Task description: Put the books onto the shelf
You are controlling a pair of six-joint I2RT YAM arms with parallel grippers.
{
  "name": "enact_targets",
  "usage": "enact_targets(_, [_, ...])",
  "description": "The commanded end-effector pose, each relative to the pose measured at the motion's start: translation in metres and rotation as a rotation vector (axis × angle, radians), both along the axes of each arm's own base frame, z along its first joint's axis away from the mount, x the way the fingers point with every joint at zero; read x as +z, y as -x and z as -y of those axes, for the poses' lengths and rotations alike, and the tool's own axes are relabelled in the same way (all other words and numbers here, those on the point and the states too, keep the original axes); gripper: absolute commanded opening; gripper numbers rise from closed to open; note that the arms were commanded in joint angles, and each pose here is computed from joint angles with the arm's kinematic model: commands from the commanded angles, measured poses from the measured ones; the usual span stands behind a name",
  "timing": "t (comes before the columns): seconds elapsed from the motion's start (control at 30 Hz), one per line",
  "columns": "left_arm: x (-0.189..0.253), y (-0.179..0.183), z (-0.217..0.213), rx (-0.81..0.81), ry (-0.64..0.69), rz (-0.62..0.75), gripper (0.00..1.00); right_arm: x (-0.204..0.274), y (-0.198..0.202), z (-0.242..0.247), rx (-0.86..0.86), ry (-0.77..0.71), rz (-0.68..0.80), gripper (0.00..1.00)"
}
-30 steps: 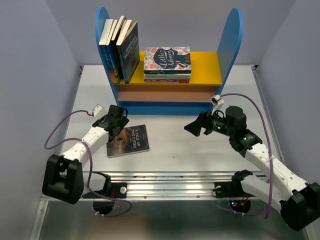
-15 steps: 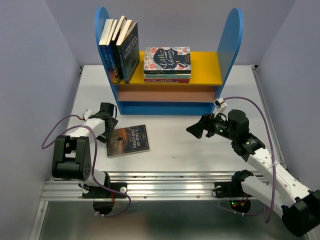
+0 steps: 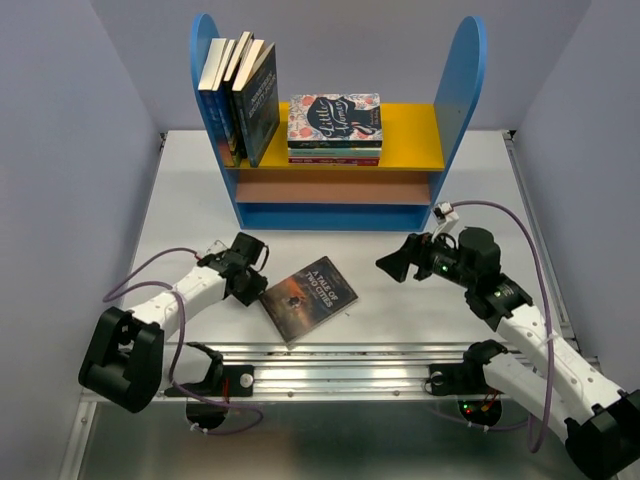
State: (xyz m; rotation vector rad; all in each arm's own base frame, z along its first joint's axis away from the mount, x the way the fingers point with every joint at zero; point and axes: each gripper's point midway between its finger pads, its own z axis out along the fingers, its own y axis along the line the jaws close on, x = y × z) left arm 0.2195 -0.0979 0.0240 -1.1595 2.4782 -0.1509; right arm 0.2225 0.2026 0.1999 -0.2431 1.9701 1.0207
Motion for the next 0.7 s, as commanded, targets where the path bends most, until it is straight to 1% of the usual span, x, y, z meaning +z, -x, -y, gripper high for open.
enact_targets(0.0, [-0.010,0.046,0.032,-0.109,0.114,-0.120,0.38,-0.002,-0.004,0.003,-0.043,-0.008,0.009,1.00])
enact_targets(0.03, [-0.010,0.059,0.050,-0.193,0.152,-0.142,0.38,-0.005,-0.005,0.005,-0.061,-0.003,-0.009,1.00])
enact_targets(0.1, [-0.007,0.069,0.069,-0.291,0.187,-0.155,0.39,-0.011,-0.010,0.010,-0.120,0.005,-0.046,1.00])
enact_targets(0.13, [-0.003,0.079,0.085,-0.376,0.206,-0.152,0.40,-0.018,-0.010,0.013,-0.146,0.016,-0.092,1.00])
enact_targets(0.2, [0.007,0.081,0.097,-0.429,0.209,-0.132,0.42,-0.030,-0.015,0.024,-0.227,0.053,-0.149,1.00])
enact_targets(0.23, [0.010,0.080,0.099,-0.456,0.189,-0.112,0.44,-0.043,-0.010,0.029,-0.253,0.082,-0.218,1.00])
enact_targets(0.3, [0.020,0.073,0.100,-0.475,0.173,-0.073,0.51,-0.057,-0.005,0.035,-0.284,0.119,-0.292,1.00])
enact_targets(0.33, [0.028,0.060,0.098,-0.480,0.131,-0.017,0.63,-0.065,0.000,0.037,-0.288,0.136,-0.329,1.00])
enact_targets(0.37, [0.034,0.054,0.098,-0.484,0.118,0.011,0.73,-0.075,0.008,0.039,-0.293,0.152,-0.389,1.00])
enact_targets(0.4, [0.044,0.044,0.103,-0.492,0.117,0.053,0.86,-0.084,0.018,0.035,-0.257,0.148,-0.434,1.00])
enact_targets(0.43, [0.052,0.032,0.107,-0.532,0.100,0.115,0.92,-0.087,0.022,0.031,-0.238,0.126,-0.456,1.00])
enact_targets(0.5, [0.060,0.020,0.118,-0.586,0.105,0.174,0.96,-0.093,0.030,0.022,-0.192,0.080,-0.494,1.00])
enact_targets(0.53, [0.071,0.009,0.133,-0.650,0.125,0.241,0.98,-0.096,0.037,0.009,-0.131,0.029,-0.519,1.00])
enact_targets(0.6, [0.066,0.007,0.146,-0.722,0.148,0.247,0.99,-0.098,0.044,-0.004,-0.079,0.006,-0.528,1.00])
enact_targets(0.63, [0.068,0.009,0.159,-0.775,0.196,0.254,0.99,-0.099,0.040,-0.008,-0.087,-0.003,-0.524,1.00])
enact_targets(0.67, [0.058,0.011,0.162,-0.819,0.189,0.224,0.99,-0.099,0.041,-0.013,-0.076,0.003,-0.519,1.00])
